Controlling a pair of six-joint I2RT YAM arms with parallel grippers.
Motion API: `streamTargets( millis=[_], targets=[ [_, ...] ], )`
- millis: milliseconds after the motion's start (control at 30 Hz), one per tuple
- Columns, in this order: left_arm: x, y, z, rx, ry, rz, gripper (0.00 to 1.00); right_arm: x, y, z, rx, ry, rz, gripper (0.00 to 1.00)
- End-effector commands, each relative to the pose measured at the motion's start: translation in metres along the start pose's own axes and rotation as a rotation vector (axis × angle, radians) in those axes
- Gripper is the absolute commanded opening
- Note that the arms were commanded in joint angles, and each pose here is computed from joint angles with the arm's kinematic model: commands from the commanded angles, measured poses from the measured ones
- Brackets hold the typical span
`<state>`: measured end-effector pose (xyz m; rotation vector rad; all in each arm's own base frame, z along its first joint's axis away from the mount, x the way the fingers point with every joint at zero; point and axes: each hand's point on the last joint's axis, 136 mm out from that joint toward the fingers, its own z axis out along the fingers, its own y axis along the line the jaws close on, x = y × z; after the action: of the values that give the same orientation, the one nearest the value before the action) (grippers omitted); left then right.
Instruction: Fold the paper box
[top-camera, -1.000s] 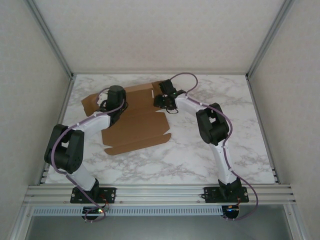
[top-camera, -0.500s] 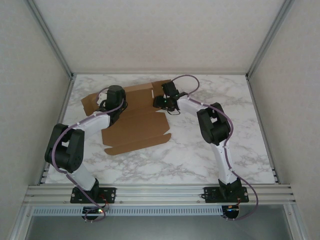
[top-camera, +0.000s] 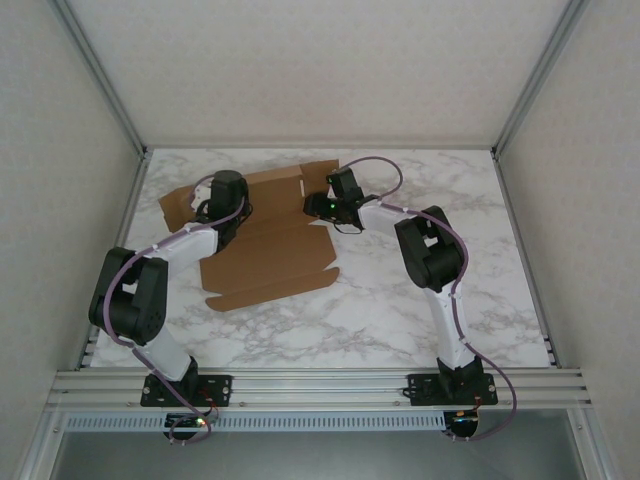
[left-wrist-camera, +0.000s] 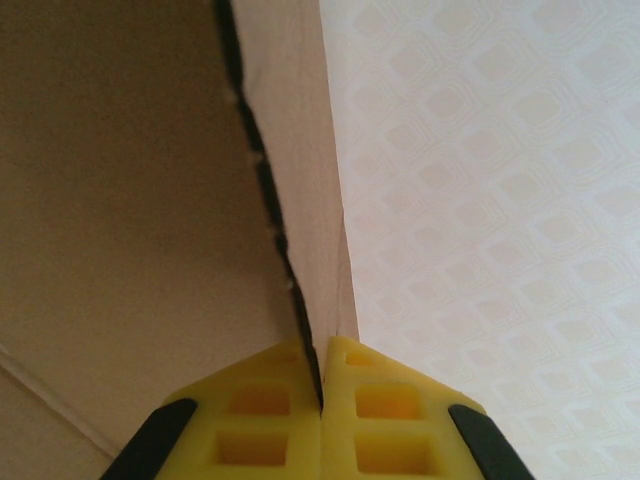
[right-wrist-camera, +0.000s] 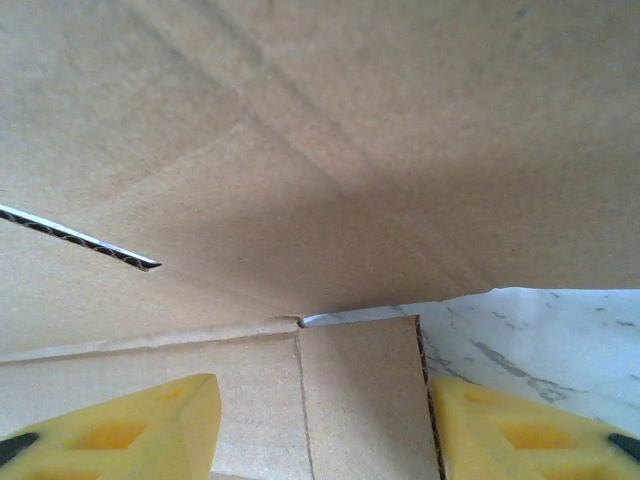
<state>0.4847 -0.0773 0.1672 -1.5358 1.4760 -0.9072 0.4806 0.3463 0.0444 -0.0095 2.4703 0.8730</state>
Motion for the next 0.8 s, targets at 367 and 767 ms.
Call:
streamTargets(
  millis=[367, 767],
  targets=[
    [0.013, 0.069, 0.002, -0.209, 0.064, 0.073, 0.00, 0.007, 0.060, -0.017, -0.194, 0.001, -0.066, 0.52],
    [0.014, 0.068, 0.002, -0.209, 0.071, 0.070, 0.00, 0.040, 0.036, 0.013, -0.061, 0.107, -0.050, 0.52]
  ],
)
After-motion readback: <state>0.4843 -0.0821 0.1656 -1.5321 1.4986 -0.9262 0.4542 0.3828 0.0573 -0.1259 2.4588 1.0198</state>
